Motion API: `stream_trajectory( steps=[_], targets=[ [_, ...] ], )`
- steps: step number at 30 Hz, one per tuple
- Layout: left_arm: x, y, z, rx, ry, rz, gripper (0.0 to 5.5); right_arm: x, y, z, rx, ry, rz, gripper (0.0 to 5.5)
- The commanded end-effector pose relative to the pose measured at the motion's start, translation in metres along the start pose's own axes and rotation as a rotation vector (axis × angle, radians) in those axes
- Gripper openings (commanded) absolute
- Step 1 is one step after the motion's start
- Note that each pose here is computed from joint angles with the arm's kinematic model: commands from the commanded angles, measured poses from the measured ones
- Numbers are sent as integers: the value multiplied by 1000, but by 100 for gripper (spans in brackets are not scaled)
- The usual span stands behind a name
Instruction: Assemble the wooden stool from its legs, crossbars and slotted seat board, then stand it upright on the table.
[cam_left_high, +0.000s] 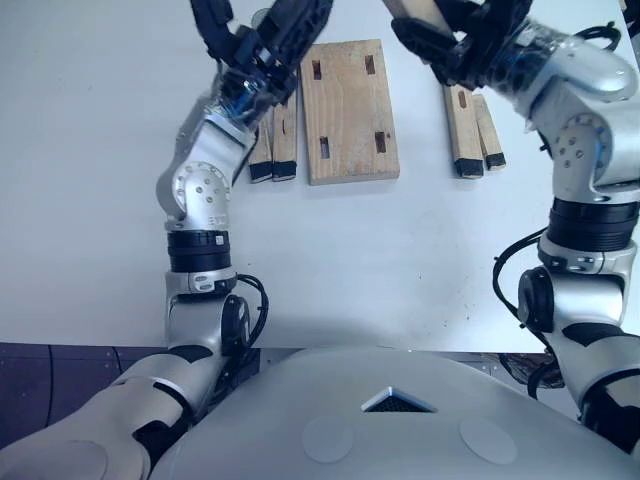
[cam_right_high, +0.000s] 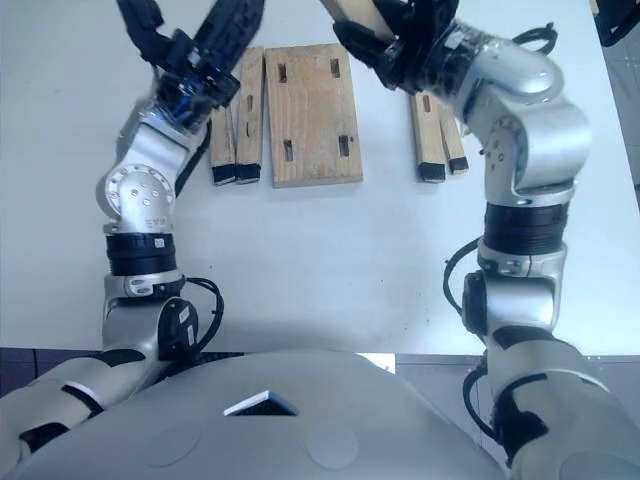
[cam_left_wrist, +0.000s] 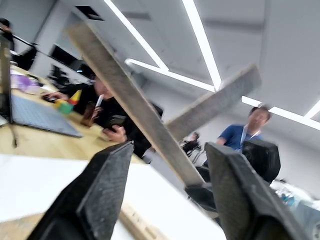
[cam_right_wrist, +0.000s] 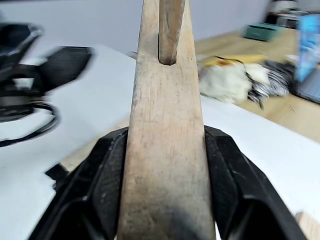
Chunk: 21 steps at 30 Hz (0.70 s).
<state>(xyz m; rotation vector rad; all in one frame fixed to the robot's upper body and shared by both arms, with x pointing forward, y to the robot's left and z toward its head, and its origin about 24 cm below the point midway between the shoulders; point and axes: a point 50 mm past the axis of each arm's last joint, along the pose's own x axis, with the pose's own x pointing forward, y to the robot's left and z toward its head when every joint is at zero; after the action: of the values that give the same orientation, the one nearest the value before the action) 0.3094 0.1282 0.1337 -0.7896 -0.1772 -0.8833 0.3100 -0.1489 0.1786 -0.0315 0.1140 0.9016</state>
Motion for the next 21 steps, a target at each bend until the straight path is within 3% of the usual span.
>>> stream_trajectory(
  steps=[1, 5, 10, 16, 21],
  targets=[
    [6, -3, 11, -71, -34, -72, 325, -8, 9, 23, -19, -51, 146, 205],
    [6, -18, 12, -187, -48, -208, 374, -14, 24, 19, 21, -48, 290, 205],
    [7, -29, 14, -271, -60, -285, 374, -21, 42, 12, 81, -33, 441, 205],
    [1, -39, 23, -308, -80, -390, 295, -34, 41, 9, 318, -52, 567, 205],
    [3, -44, 25, -312, -85, -412, 223, -35, 43, 3, 357, -27, 577, 205]
  ],
)
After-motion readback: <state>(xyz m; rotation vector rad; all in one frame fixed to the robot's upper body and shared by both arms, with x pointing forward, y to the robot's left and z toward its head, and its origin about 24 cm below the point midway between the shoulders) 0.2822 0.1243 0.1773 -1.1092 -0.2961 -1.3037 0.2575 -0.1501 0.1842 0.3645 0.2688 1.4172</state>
